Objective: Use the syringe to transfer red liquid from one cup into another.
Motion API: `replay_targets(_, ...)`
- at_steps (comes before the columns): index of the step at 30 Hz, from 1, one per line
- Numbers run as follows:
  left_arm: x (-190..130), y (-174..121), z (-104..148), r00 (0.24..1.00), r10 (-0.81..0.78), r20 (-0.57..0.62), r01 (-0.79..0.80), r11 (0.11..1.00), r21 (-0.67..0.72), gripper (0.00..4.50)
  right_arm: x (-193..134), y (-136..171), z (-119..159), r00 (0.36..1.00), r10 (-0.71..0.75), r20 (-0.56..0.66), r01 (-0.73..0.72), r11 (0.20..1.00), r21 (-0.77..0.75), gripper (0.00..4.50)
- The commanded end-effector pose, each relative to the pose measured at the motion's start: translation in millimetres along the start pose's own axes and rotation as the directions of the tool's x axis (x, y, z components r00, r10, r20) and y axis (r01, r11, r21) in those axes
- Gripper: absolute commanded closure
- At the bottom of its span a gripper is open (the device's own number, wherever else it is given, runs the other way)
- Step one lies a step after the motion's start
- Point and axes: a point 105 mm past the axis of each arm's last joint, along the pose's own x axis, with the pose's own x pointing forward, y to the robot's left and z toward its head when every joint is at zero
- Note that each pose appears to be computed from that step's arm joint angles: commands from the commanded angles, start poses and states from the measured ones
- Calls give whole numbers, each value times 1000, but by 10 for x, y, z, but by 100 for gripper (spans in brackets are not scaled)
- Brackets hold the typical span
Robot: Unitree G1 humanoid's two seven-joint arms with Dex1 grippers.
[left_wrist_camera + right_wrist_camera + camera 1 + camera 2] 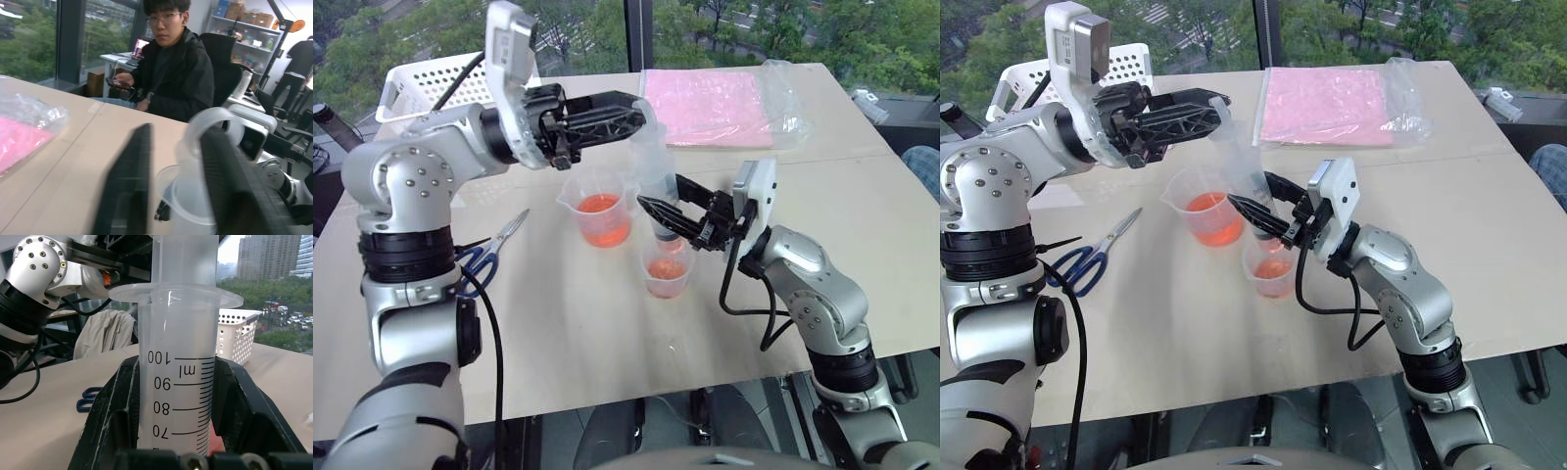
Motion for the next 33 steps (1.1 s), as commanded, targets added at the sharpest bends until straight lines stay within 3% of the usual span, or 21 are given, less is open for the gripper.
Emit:
replay_targets(1, -1, -68, 173, 1000, -16, 21, 15, 997, 78, 450, 7, 107, 84, 998, 47, 33, -46, 999, -27, 300)
replay_targets(3, 4, -80, 167, 999, -27, 16, 26, 997, 79, 450, 9, 109, 90, 998, 47, 35, -46, 999, -25, 300)
replay_targets(11, 83, -459, -323, 968, -204, -143, 212, 977, 38, 450, 38, 139, 258, 994, 68, 89, -69, 998, 5, 300)
replay_targets(26, 248, -558, -456, 953, -247, -175, 258, 965, 46, 450, 48, 71, 355, 992, 58, 114, -59, 998, -2, 300)
replay_targets(33, 252, -467, -272, 975, -194, -110, 201, 978, 57, 450, 30, 75, 327, 992, 53, 110, -54, 999, -2, 300)
